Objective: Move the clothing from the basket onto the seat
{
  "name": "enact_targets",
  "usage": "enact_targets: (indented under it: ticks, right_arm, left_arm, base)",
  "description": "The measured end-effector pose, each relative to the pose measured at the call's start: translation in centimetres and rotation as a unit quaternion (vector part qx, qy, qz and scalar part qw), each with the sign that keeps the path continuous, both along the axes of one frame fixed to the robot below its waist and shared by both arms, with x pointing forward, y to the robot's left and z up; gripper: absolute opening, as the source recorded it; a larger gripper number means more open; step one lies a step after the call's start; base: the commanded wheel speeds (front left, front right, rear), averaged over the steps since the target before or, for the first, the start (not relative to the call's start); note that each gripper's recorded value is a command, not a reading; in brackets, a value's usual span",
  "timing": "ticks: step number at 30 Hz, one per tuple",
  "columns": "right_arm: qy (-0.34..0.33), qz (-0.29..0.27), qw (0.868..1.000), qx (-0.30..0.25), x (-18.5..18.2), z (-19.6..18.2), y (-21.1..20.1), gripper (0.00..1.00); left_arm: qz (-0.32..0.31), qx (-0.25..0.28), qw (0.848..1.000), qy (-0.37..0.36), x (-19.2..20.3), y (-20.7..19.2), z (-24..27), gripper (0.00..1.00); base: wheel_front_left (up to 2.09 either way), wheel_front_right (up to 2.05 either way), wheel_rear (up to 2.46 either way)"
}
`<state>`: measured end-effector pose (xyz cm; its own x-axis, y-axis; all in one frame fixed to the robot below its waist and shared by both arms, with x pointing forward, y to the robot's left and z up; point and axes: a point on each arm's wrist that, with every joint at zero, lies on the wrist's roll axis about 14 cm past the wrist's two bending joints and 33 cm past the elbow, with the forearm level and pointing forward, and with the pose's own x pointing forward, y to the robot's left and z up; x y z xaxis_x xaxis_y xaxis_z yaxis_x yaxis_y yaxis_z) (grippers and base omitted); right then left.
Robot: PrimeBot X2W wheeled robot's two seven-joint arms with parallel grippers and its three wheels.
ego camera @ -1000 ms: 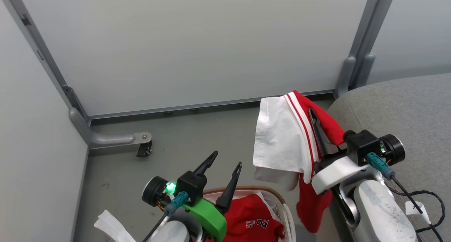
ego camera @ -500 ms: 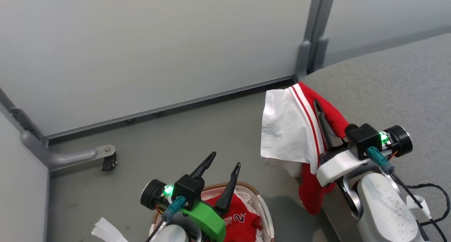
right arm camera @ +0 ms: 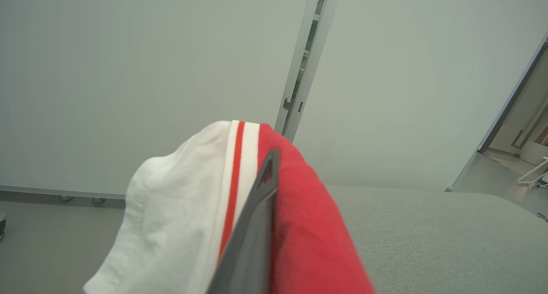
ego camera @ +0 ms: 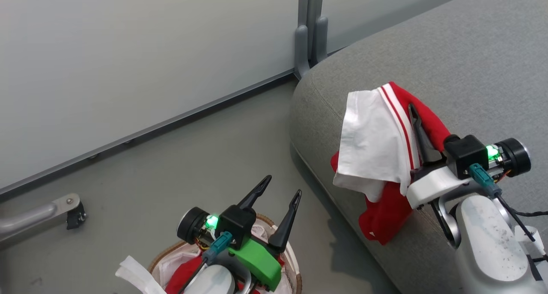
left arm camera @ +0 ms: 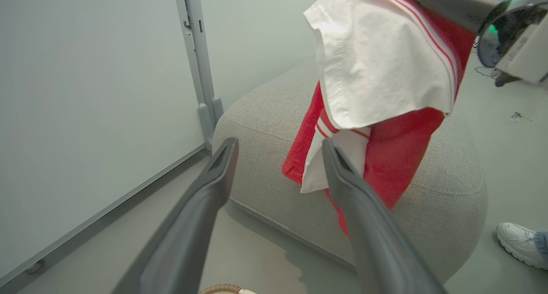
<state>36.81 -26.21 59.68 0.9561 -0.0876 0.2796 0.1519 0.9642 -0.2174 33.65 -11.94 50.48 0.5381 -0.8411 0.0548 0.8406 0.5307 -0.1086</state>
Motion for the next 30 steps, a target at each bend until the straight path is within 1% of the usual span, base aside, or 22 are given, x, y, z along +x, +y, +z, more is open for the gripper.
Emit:
enact_targets:
  ticks: [4, 7, 8, 10, 14, 17, 19, 22, 24, 26, 30]
  right_arm:
    - [0.001, -0.006, 1.000, -0.022, 1.2, 0.6, -0.8, 0.00]
    - [-0.003, -0.006, 0.999, -0.041, 3.2, 1.8, -1.5, 0.00]
    - [-0.008, -0.005, 0.998, -0.057, 4.1, 2.7, -1.8, 0.00]
    - [-0.017, -0.005, 0.994, -0.105, 6.0, 4.7, -2.5, 0.00]
    - [-0.048, -0.016, 0.985, -0.164, 9.7, 9.4, -4.1, 0.00]
    - [-0.061, -0.029, 0.976, -0.205, 12.3, 12.2, -5.5, 0.00]
    - [-0.065, -0.038, 0.972, -0.221, 13.7, 13.5, -6.4, 0.00]
    - [-0.075, -0.057, 0.971, -0.221, 15.7, 15.1, -8.2, 0.00]
    - [-0.070, -0.075, 0.969, -0.224, 16.8, 15.4, -9.9, 0.00]
    - [-0.055, -0.088, 0.969, -0.223, 17.8, 14.4, -11.3, 0.00]
    - [-0.003, -0.107, 0.973, -0.206, 20.0, 10.1, -13.7, 0.00]
  left_arm:
    - [-0.010, -0.001, 1.000, -0.005, 0.9, -0.8, -0.1, 1.00]
    - [-0.012, -0.002, 1.000, -0.004, 1.9, -1.1, -0.5, 1.00]
    - [-0.013, -0.001, 1.000, -0.003, 2.2, -1.1, -0.8, 1.00]
    - [-0.017, 0.000, 1.000, -0.005, 2.9, -1.1, -1.2, 1.00]
    - [-0.016, -0.001, 1.000, -0.003, 4.5, -1.0, -2.1, 1.00]
    - [-0.018, 0.004, 1.000, -0.001, 5.6, -0.9, -3.2, 1.00]
    - [-0.019, 0.008, 1.000, 0.003, 6.2, -0.6, -4.1, 1.00]
    - [-0.017, 0.012, 1.000, 0.008, 7.2, -0.2, -5.3, 1.00]
    - [-0.016, 0.015, 1.000, 0.011, 7.9, 0.1, -6.2, 1.00]
    - [-0.014, 0.017, 1.000, 0.014, 8.5, 0.3, -6.9, 1.00]
    - [-0.006, 0.026, 0.999, 0.028, 9.5, 1.4, -9.2, 1.00]
  base:
    - [0.00, 0.00, 0.00]
    - [0.00, 0.00, 0.00]
    - [0.00, 0.00, 0.00]
    - [0.00, 0.00, 0.00]
    - [0.00, 0.00, 0.00]
    - [0.00, 0.00, 0.00]
    - [0.00, 0.00, 0.00]
    - [0.00, 0.00, 0.00]
    - [0.00, 0.00, 0.00]
    - [0.00, 0.00, 0.00]
    - [0.00, 0.00, 0.00]
